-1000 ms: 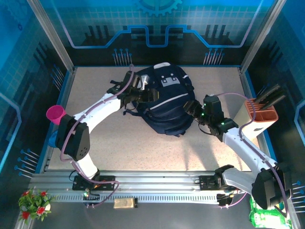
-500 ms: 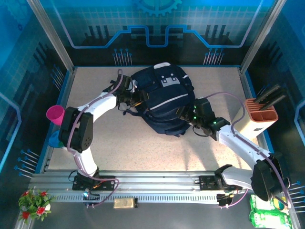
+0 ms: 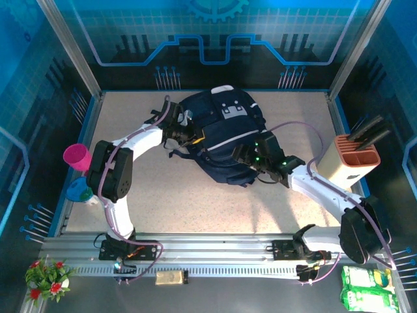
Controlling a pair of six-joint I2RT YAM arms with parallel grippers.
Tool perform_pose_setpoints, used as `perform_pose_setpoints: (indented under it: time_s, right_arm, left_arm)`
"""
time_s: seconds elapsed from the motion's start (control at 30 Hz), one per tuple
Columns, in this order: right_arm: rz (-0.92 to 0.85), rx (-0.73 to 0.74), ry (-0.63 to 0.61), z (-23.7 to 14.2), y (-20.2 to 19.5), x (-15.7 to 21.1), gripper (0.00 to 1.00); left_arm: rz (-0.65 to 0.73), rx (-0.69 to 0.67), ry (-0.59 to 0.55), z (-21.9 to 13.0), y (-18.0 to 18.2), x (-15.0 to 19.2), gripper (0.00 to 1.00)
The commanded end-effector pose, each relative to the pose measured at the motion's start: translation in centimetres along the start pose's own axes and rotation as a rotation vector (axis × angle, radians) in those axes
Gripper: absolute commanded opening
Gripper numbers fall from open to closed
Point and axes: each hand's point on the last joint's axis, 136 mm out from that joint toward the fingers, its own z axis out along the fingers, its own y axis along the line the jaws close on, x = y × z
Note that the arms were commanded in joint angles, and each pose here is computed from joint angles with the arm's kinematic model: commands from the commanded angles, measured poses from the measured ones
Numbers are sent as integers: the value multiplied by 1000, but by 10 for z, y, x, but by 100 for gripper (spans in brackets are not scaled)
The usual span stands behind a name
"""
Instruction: Pack books, pencil case, and school supplies into a backpack
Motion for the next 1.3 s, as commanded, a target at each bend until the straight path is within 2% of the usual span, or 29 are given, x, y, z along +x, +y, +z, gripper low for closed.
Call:
perform_pose_setpoints:
  time_s: [0.0,0.17,0.37,0.53,0.7,1.27]
  right_arm:
    - [-43,19,-23,-2,11,-3,67]
    - [-54,63,-64,-6,25,1,60]
    - [-45,134,-99,-3,39,17,52]
    - [-39,198,-102,7,37,20,40]
    - [-42,246,-128,12,32,15,33]
    - [-26,307,-137,46,30,5,31]
  left_arm:
    - [-11,103,66,9,-27,19,6]
    - [-29,162,59,20,-63,34,1]
    - [-77,224,44,35,-94,43,1]
    - [-77,237,58,40,-101,47,1]
    - [-76,231,63,41,-98,50,1]
    - [-80,248,90,40,-100,56,2]
